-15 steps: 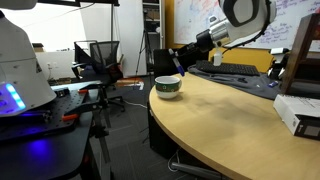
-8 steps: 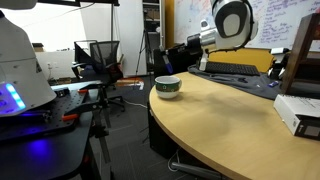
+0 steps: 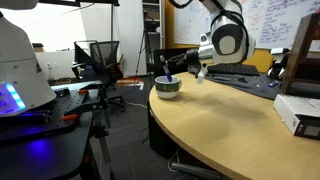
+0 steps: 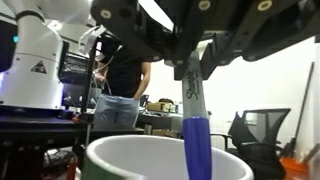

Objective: Put the marker in the mug

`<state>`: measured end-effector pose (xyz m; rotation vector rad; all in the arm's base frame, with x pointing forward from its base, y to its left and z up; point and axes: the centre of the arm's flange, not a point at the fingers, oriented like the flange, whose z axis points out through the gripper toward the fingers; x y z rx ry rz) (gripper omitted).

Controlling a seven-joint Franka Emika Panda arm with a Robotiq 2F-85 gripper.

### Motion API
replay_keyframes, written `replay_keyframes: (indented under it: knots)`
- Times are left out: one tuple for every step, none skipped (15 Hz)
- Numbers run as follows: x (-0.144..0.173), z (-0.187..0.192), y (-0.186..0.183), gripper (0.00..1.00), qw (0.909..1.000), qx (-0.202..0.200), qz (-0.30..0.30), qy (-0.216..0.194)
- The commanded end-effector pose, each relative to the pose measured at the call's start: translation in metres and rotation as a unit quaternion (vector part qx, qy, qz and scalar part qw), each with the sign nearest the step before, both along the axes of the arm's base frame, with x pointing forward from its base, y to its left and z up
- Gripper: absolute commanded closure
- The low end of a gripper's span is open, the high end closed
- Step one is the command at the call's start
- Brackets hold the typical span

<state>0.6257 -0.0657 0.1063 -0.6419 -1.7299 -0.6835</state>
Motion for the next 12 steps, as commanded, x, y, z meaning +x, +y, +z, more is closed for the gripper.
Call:
replay_keyframes:
  knots:
    - [0.003,-0.002,-0.008,0.94,0.9998,-0.017,-0.005,-0.011]
    - [0.003,-0.004,-0.01,0.94,0.9996,-0.025,-0.007,-0.008]
    - [0.002,-0.006,-0.012,0.94,0.9994,-0.033,-0.01,-0.01]
    - [0.002,-0.008,-0.013,0.82,0.9989,-0.043,-0.014,-0.011]
    - [0.002,-0.008,-0.015,0.52,0.9985,-0.05,-0.019,-0.015]
    - [0.001,-0.009,-0.018,0.51,0.9978,-0.059,-0.025,-0.019]
    - [0.001,-0.008,-0.02,0.44,0.9972,-0.065,-0.028,-0.022]
    - [0.0,-0.006,-0.022,0.38,0.9966,-0.072,-0.034,-0.023]
    - [-0.002,-0.001,-0.023,0.29,0.9958,-0.078,-0.042,-0.024]
    - [-0.004,0.007,-0.024,0.22,0.9946,-0.089,-0.049,-0.022]
    - [-0.007,0.019,-0.022,0.16,0.9915,-0.11,-0.063,-0.026]
    - [-0.007,0.03,-0.022,0.07,0.9889,-0.126,-0.072,-0.033]
